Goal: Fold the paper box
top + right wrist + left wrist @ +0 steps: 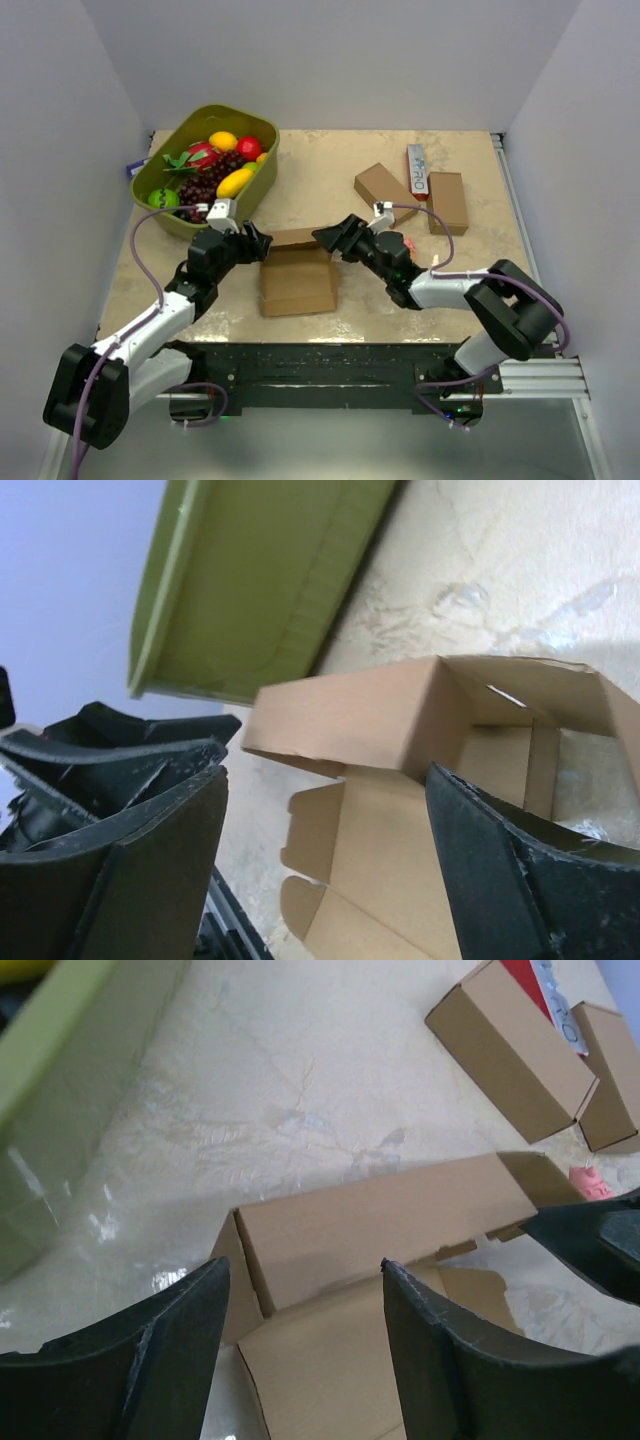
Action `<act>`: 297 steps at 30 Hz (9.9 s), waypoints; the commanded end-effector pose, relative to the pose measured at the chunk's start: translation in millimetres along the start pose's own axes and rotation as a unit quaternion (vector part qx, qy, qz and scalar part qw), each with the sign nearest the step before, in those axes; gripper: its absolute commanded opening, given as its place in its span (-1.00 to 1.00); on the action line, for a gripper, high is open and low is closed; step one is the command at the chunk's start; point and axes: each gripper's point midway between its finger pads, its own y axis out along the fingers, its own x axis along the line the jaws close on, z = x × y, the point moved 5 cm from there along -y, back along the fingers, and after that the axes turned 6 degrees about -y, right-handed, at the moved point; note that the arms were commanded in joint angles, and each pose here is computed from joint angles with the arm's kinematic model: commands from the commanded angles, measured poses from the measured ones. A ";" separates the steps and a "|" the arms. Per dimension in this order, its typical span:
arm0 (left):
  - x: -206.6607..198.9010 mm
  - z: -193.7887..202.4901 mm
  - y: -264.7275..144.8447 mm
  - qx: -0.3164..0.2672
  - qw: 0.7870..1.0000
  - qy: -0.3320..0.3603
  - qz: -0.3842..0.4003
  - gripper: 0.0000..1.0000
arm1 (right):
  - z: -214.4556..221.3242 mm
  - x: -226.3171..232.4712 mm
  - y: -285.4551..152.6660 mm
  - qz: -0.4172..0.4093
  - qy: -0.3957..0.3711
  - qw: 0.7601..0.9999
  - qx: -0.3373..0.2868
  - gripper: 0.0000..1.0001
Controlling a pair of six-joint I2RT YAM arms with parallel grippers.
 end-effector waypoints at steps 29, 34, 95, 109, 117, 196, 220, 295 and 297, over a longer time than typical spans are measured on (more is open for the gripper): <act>8.2 -5.8 27.7 0.010 0.999 -0.013 0.028 0.12 | 8.6 -27.4 5.3 0.202 -0.211 0.956 0.042 -0.35; 10.6 -1.9 29.2 0.016 0.999 -0.014 0.024 0.00 | 11.4 -35.4 13.2 0.212 -0.220 0.951 0.044 -0.36; 18.7 3.4 33.0 0.026 1.000 -0.005 0.010 -0.28 | -6.9 -55.6 18.7 0.213 -0.250 0.943 0.050 -0.71; 17.9 3.1 33.1 0.026 1.000 -0.005 0.012 -0.29 | 12.7 -55.2 34.1 0.170 -0.244 0.950 0.091 -0.76; 18.7 3.4 33.7 0.027 1.000 -0.006 0.011 -0.30 | 25.5 -55.4 39.2 0.149 -0.233 0.955 0.108 -0.79; 17.9 -2.9 31.5 0.022 1.000 0.005 0.006 -0.36 | 11.7 6.3 -55.0 0.242 -0.281 0.910 0.187 0.09; 16.5 -2.9 31.2 0.022 1.000 0.005 0.010 -0.37 | -22.3 -65.5 -31.0 0.320 -0.334 0.873 0.155 0.04; -122.1 160.4 52.4 0.102 0.971 0.113 0.183 -0.69 | -4.0 -52.7 -24.8 0.307 -0.306 0.862 0.262 -1.00; -115.0 170.0 55.6 0.114 0.972 0.115 0.172 -0.76 | -4.7 -51.7 -24.7 0.307 -0.306 0.863 0.261 -1.00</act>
